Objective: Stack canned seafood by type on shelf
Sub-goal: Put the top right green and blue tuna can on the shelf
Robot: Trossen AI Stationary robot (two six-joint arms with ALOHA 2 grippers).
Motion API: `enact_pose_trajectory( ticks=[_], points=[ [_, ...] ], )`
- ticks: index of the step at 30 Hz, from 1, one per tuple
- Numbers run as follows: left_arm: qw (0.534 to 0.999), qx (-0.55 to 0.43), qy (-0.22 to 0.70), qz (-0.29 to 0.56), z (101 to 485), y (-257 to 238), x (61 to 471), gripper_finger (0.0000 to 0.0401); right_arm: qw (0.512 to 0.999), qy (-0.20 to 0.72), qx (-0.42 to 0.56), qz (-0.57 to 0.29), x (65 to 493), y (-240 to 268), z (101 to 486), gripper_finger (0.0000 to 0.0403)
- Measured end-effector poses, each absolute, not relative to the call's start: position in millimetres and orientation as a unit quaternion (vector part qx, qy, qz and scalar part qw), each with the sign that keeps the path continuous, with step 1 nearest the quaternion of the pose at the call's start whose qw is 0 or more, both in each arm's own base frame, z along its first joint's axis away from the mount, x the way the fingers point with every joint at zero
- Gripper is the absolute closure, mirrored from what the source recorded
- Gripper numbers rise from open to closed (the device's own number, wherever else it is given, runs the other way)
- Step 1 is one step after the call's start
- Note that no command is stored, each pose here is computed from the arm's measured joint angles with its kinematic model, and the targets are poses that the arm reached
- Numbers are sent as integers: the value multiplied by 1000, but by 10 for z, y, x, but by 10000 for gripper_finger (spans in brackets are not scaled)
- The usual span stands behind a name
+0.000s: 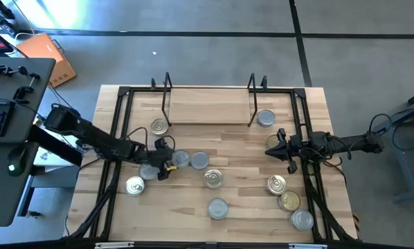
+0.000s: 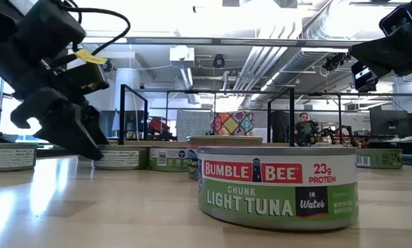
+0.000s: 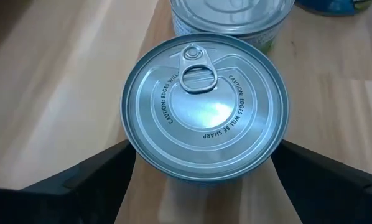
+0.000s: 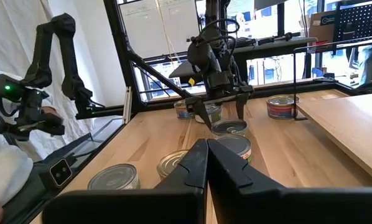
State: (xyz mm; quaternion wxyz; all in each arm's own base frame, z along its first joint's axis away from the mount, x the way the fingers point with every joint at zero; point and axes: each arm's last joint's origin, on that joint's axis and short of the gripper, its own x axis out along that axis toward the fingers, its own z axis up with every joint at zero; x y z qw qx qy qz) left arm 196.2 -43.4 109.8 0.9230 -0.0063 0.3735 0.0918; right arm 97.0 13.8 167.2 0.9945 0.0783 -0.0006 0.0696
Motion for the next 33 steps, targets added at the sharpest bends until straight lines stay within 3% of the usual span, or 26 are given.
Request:
enact_pose_trajectory(
  ticks=[22,33],
  points=[
    [956,-17,271,111,1069,-475,2195,33,994,-1,78,70,970,138,1672,403],
    [953,-11,281,112,1054,-379,2212,33,994,-1,78,70,970,138,1672,403]
  ],
)
